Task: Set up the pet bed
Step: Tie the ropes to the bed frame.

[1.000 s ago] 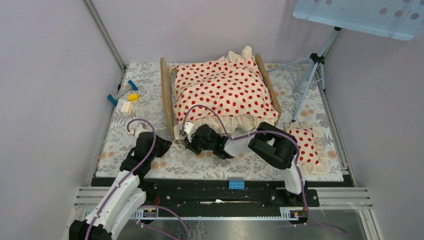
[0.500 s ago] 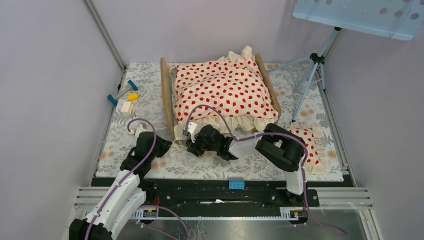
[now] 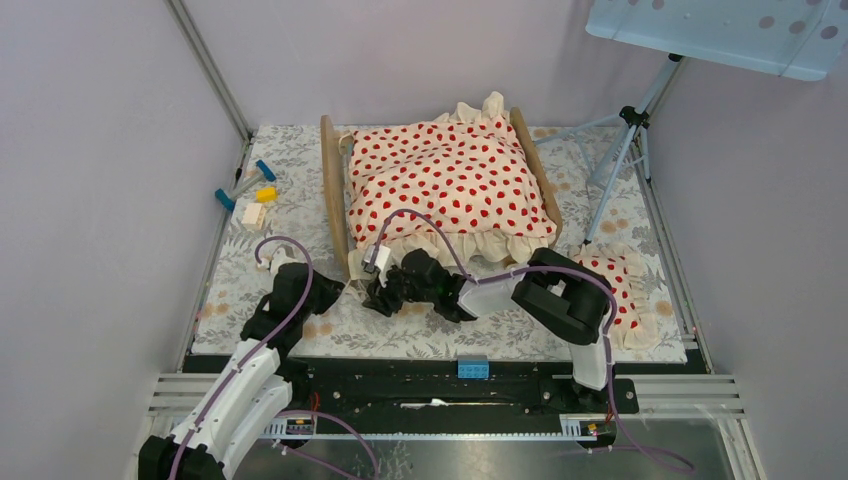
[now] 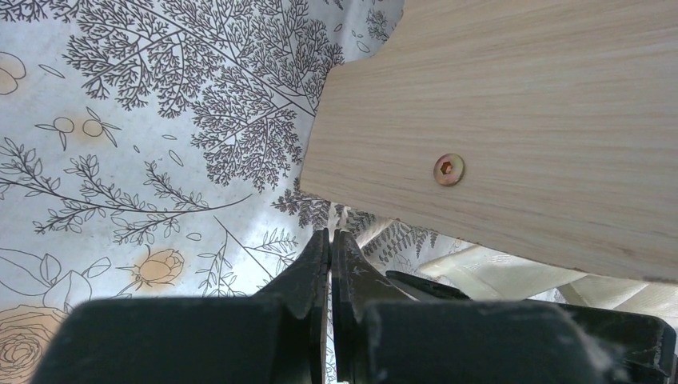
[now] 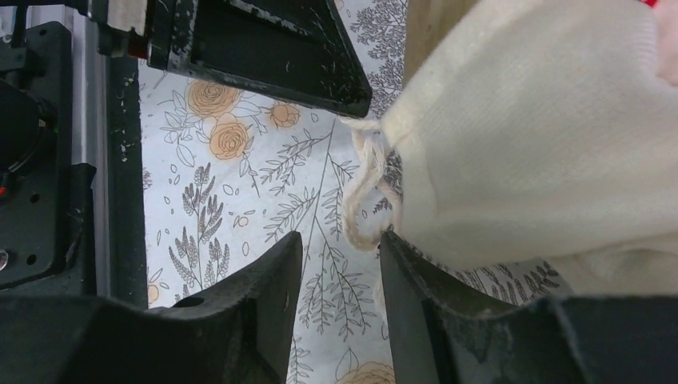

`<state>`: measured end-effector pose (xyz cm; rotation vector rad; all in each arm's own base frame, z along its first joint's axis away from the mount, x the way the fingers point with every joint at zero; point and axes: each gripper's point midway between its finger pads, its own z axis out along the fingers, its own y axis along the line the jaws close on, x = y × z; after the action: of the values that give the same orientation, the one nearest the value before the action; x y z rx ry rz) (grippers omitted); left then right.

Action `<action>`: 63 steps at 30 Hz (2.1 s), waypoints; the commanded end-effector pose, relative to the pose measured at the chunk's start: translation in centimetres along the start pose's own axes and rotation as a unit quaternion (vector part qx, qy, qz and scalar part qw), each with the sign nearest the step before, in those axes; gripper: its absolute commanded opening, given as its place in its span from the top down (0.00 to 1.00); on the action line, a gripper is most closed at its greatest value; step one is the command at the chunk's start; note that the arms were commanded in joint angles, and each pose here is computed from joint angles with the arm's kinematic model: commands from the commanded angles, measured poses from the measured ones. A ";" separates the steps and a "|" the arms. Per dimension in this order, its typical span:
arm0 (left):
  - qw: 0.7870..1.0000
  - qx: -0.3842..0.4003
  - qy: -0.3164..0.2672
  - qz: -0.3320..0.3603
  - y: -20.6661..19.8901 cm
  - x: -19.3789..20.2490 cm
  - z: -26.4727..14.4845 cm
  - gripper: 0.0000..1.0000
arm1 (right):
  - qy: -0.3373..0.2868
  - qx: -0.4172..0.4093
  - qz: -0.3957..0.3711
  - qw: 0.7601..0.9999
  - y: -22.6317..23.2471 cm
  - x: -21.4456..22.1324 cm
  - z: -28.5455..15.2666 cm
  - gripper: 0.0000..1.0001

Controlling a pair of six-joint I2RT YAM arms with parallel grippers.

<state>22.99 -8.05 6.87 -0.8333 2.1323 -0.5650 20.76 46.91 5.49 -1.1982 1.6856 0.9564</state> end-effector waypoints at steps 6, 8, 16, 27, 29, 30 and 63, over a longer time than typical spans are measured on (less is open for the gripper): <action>0.999 0.030 -0.012 -0.002 -1.6 -0.8 -0.1 1.00 | -0.030 -0.025 -0.022 0.999 1.2 -2.0 2.4 0.51; 0.999 0.031 -0.011 -0.003 -1.6 -0.7 0.0 1.00 | -0.026 -0.018 -0.021 0.999 0.9 -1.8 2.7 0.51; 0.999 0.033 -0.009 -0.005 -1.6 -0.6 0.0 1.00 | -0.011 0.010 -0.018 1.000 -0.3 -0.9 3.7 0.57; 0.999 0.034 -0.006 -0.007 -1.6 -0.4 0.1 1.00 | -0.013 0.032 -0.003 0.999 -0.9 -1.2 3.6 0.87; 0.999 0.034 -0.006 -0.007 -1.6 -0.4 0.1 1.00 | -0.013 0.034 -0.002 0.999 -0.9 -1.3 3.5 0.90; 0.999 0.034 -0.006 -0.007 -1.6 -0.4 0.1 1.00 | -0.013 0.035 -0.001 0.999 -1.0 -1.4 3.5 0.91; 0.999 0.044 0.017 -0.012 -1.3 0.9 0.1 1.00 | -0.035 0.086 0.034 0.995 -2.7 -4.6 3.2 1.00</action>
<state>22.71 -8.81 6.44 -0.8264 2.1447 -0.6191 24.06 49.03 4.33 -1.0505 1.7974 0.8227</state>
